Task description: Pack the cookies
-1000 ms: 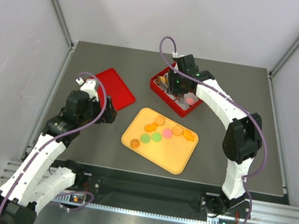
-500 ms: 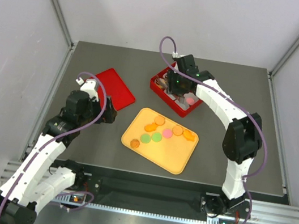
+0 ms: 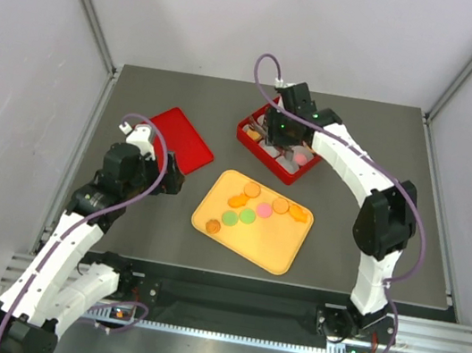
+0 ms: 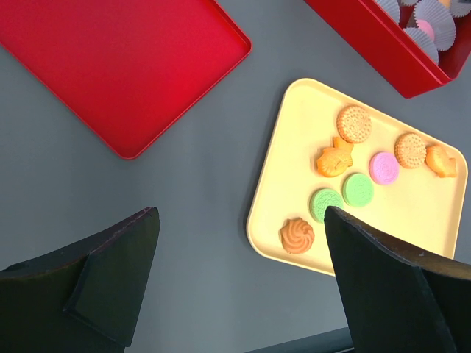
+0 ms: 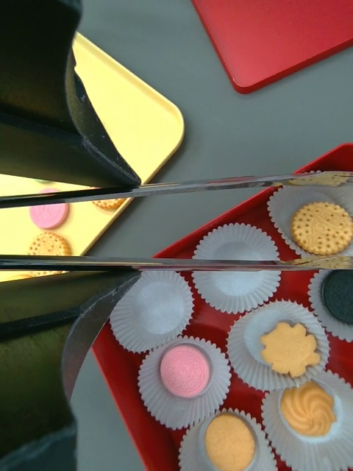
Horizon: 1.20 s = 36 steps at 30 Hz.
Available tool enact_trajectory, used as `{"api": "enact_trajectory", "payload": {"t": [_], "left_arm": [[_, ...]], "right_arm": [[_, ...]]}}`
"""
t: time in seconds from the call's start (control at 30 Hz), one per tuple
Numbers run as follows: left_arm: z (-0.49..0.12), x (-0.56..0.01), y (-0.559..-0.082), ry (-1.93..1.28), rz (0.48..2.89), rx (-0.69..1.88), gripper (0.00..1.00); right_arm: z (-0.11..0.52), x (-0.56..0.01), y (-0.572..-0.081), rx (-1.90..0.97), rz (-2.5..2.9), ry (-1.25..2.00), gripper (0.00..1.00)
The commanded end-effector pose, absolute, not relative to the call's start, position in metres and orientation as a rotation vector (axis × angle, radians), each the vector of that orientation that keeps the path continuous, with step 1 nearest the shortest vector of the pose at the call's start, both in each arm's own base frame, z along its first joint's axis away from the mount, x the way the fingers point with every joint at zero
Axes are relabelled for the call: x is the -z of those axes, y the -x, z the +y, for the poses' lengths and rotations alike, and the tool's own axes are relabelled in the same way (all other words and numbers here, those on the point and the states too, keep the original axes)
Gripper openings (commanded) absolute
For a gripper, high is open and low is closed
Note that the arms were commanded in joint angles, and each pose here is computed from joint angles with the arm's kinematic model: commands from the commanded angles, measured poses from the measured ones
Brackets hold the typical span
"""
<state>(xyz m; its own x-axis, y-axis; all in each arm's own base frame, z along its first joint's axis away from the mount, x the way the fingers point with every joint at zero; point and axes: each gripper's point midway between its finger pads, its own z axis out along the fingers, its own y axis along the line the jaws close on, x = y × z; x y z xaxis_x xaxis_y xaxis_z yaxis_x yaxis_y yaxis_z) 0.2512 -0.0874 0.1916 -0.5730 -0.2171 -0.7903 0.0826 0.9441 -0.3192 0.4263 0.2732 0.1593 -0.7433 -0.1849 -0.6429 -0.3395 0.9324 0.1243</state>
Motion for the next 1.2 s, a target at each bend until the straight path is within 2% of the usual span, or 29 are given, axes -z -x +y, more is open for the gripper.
{"api": "enact_trajectory", "payload": {"t": [0.0, 0.2, 0.23, 0.3, 0.33, 0.4, 0.53, 0.63, 0.9, 1.17], "left_arm": [[-0.088, -0.198, -0.253, 0.085, 2.107, 0.407, 0.99], [-0.090, -0.197, -0.253, 0.078, 2.112, 0.417, 0.99], [-0.090, -0.198, -0.253, 0.077, 2.109, 0.419, 0.98], [-0.091, -0.198, -0.252, 0.076, 2.108, 0.421, 0.98], [-0.090, -0.199, -0.253, 0.077, 2.104, 0.421, 0.99], [-0.091, -0.199, -0.252, 0.076, 2.103, 0.422, 0.99], [-0.091, -0.201, -0.252, 0.074, 2.099, 0.427, 0.99], [-0.092, -0.199, -0.253, 0.071, 2.104, 0.430, 0.99], [-0.091, -0.201, -0.252, 0.073, 2.097, 0.427, 0.99], [-0.091, -0.201, -0.252, 0.073, 2.099, 0.428, 0.99]], "right_arm": [[0.263, -0.254, -0.428, -0.349, 2.223, 0.323, 0.45], [0.237, -0.273, -0.370, -0.355, 2.195, 0.344, 0.45], [0.231, -0.254, -0.355, -0.338, 2.237, 0.356, 0.45], [0.223, -0.260, -0.327, -0.333, 2.209, 0.358, 0.45], [0.222, -0.237, -0.307, -0.317, 2.258, 0.387, 0.46], [0.210, -0.236, -0.284, -0.306, 2.252, 0.371, 0.46], [0.200, -0.194, -0.233, -0.311, 2.341, 0.380, 0.46], [0.196, -0.179, -0.217, -0.285, 2.374, 0.389, 0.46], [0.188, -0.144, -0.211, -0.177, 2.436, 0.416, 0.47], [0.186, -0.138, -0.210, -0.149, 2.449, 0.420, 0.47]]}}
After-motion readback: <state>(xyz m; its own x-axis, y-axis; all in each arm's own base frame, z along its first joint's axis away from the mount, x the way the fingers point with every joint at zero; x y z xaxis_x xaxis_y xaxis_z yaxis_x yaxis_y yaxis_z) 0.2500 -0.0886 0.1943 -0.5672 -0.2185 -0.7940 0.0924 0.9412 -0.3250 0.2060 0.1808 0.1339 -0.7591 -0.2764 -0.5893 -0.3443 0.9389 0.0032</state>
